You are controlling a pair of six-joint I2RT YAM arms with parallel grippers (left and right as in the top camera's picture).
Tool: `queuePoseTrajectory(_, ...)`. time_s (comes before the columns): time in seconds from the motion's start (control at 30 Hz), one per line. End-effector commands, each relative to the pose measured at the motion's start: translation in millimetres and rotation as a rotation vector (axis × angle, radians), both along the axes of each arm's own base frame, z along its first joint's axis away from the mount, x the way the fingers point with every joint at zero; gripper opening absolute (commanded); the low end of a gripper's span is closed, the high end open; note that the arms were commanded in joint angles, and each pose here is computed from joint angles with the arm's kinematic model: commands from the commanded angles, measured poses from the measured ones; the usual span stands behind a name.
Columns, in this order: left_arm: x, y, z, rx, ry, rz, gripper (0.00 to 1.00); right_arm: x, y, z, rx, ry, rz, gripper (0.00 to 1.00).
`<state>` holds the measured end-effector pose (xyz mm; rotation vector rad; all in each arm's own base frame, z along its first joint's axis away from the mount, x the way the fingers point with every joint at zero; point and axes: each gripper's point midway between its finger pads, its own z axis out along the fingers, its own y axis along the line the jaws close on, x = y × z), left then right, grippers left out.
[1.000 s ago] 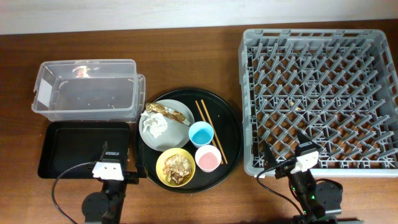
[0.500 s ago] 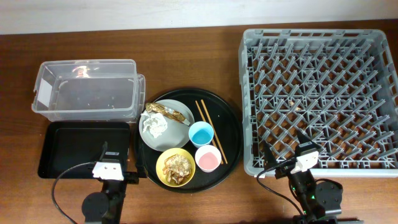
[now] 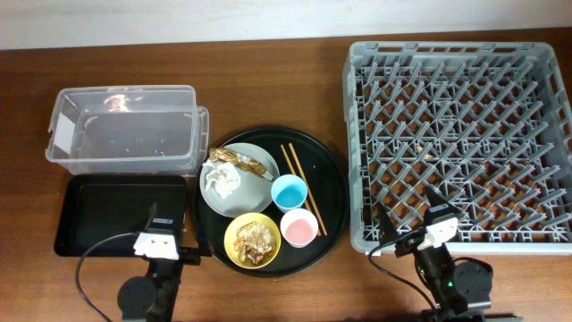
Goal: Sort waste into correct bins and load items into the dishwasher rack
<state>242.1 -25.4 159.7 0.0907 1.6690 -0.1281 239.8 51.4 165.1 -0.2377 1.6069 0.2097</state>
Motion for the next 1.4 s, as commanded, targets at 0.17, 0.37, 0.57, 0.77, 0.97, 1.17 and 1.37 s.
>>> queuePoseTrajectory(0.17,-24,-67,38,-0.088,-0.112,-0.418,0.99,-29,52,22,0.045,-0.033,0.343,0.99)
queuePoseTrajectory(0.37,-48,-67,130,-0.143,-0.150,-0.425,0.99,-62,39,111,0.074,0.015,0.258,0.99)
queuePoseTrajectory(0.57,-40,-67,133,-0.219,0.270,-0.387,0.99,-77,24,137,0.073,0.352,0.156,0.99)
queuePoseTrajectory(0.77,-30,-87,133,-0.305,0.475,-0.498,0.99,-66,32,131,0.107,0.574,0.190,0.99)
queuePoseTrajectory(0.97,-27,-112,66,-0.258,0.803,-0.507,0.79,-57,37,122,0.179,0.663,0.193,0.99)
queuePoseTrajectory(1.17,-34,-147,-21,0.025,1.093,-0.339,0.64,-51,36,116,0.209,0.710,0.172,0.99)
queuePoseTrajectory(1.37,-18,-180,-74,0.175,1.123,-0.272,0.50,-49,36,110,0.227,0.749,0.162,0.99)
